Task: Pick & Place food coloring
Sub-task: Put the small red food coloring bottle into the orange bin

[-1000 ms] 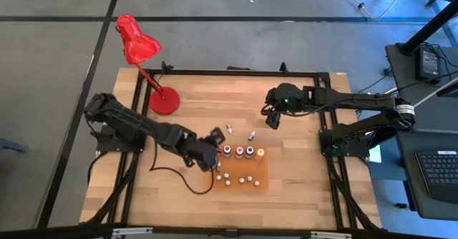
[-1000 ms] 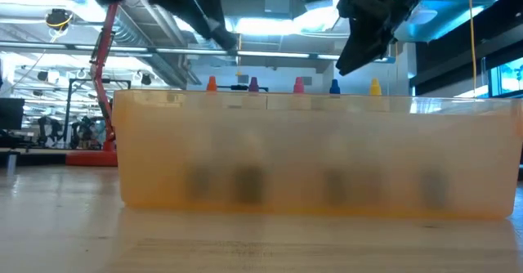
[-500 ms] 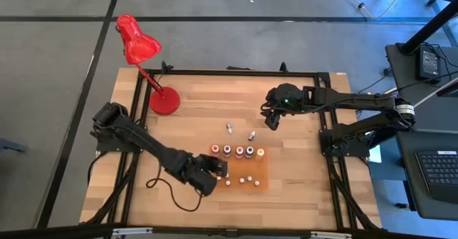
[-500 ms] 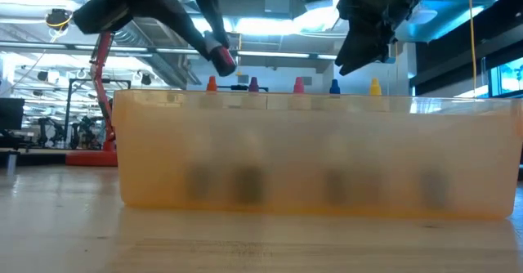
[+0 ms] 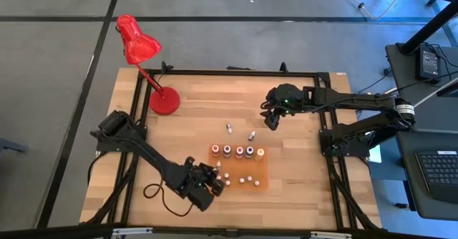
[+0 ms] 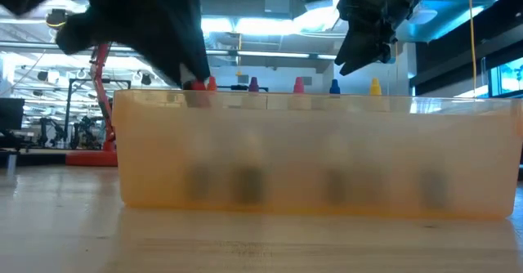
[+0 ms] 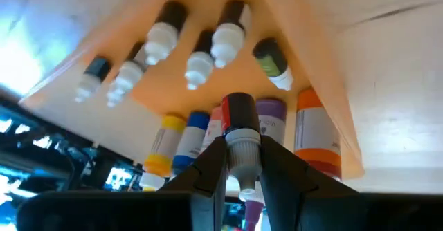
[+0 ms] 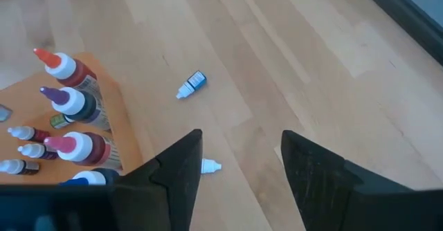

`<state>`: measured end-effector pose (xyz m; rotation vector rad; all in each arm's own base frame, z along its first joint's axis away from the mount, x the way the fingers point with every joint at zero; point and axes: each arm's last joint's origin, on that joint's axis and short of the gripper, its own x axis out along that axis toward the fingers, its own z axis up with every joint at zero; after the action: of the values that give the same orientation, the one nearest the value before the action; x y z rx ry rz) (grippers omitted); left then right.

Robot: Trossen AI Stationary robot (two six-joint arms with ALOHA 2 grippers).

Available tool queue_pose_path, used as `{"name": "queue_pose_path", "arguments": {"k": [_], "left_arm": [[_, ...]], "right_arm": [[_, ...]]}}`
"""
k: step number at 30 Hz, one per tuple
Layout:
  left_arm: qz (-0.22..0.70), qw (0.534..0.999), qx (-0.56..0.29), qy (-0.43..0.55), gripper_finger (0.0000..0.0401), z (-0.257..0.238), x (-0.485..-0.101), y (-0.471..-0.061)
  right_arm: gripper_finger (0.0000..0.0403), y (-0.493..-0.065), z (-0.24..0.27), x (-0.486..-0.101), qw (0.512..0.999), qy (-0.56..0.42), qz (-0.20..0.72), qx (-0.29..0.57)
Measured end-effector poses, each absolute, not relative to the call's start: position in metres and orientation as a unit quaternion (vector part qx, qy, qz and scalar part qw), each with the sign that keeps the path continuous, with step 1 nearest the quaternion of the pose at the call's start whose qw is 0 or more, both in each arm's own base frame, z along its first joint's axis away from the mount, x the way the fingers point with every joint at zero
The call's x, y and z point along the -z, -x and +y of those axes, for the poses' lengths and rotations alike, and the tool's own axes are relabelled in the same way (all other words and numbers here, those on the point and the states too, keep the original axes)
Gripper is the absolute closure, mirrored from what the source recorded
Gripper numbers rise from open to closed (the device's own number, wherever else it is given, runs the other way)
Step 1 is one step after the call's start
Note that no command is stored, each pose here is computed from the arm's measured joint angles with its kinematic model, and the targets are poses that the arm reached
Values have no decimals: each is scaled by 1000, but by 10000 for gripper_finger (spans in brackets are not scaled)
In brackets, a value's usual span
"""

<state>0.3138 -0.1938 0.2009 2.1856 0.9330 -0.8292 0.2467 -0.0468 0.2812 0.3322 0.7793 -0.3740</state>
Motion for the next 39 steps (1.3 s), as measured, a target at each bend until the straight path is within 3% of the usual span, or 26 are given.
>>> {"name": "queue_pose_path", "arguments": {"k": [6,18,39], "left_arm": [[366,244,313,-842,336,-194,-181,-320],[346,276,370,-817,327,-193,-177,-322],[367,299,375,-797,326,-179,-173,-327]], "right_arm": [[205,-247,-46,-281,895,-160,376,180],[205,-248,-36,-281,898,-150,381,160],[205,-249,-34,-281,899,-149,381,157]]}}
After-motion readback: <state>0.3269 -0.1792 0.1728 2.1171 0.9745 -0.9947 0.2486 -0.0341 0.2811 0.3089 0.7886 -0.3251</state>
